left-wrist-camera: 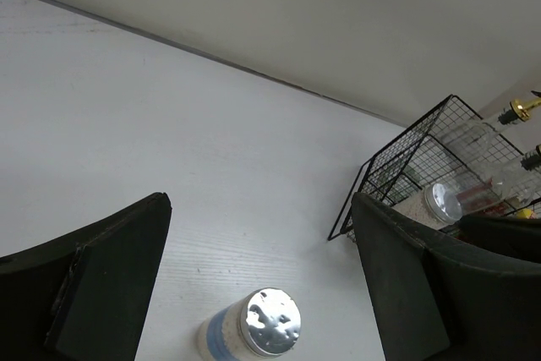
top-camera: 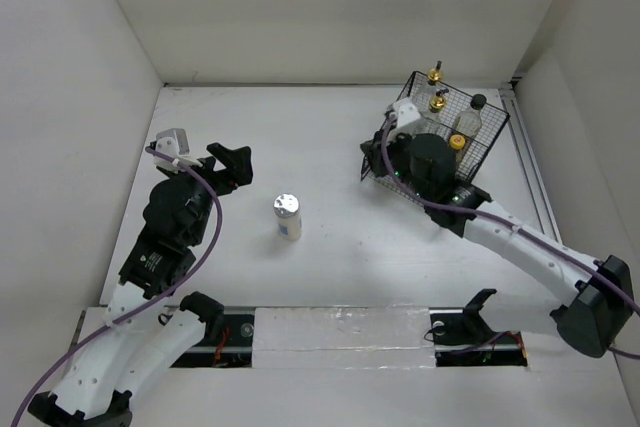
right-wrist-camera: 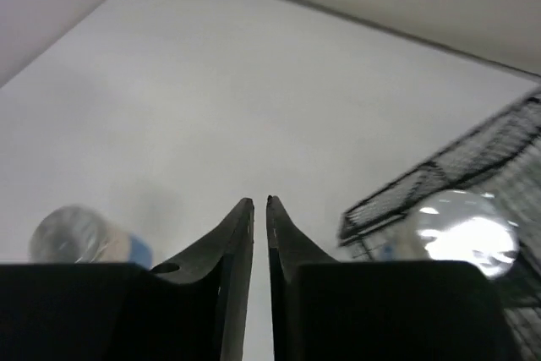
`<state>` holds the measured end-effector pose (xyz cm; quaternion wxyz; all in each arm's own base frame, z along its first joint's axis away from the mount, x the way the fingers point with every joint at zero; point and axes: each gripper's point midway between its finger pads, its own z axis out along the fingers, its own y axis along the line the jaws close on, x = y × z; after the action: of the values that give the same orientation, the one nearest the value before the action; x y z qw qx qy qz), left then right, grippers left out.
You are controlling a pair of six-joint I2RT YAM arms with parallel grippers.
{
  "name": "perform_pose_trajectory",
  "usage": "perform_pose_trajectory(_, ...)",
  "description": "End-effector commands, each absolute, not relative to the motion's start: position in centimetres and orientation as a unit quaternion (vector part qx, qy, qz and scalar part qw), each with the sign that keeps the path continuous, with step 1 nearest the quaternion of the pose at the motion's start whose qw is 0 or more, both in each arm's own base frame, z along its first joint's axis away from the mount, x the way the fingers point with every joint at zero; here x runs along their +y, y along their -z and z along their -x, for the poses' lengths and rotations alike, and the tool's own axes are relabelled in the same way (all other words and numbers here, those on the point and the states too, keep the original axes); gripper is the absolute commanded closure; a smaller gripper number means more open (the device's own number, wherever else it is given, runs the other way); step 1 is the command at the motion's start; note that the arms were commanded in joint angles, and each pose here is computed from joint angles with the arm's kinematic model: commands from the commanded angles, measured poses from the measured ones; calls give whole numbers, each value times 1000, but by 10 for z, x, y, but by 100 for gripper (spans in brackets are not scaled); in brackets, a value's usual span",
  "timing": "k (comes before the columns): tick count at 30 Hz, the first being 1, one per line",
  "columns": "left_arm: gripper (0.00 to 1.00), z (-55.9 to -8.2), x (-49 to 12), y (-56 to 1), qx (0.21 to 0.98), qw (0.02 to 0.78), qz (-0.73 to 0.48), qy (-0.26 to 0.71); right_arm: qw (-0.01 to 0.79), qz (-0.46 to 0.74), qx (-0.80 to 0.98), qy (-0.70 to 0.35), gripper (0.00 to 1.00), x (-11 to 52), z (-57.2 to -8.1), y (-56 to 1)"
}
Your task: Organize the condiment bottles
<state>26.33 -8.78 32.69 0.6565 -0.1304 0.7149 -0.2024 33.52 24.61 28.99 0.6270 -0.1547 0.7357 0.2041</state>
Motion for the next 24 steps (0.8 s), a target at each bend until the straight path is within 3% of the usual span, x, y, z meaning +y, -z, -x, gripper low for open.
perform_pose_trajectory(1,16,-264,-88,-343,697,673,128,213,581,281,703,-298,84,309,-284,-292)
perform_pose_trajectory(6,16,-264,-88,-340,700,670,128,211,512,369,706,-321,18,363,-249,-246)
perform_pose_trajectory(9,16,-263,-88,-345,697,673,128,213,482,414,700,-327,7,392,-233,-231)
perform_pose_trajectory(13,16,-263,-88,-345,697,673,128,213,465,441,695,-325,0,415,-224,-215)
perform_pose_trajectory(22,16,-263,-88,-345,697,673,128,213,460,421,726,-288,0,439,-255,-184)
perform_pose_trajectory(24,14,-263,-88,-345,697,673,128,213,453,420,732,-287,4,445,-258,-172)
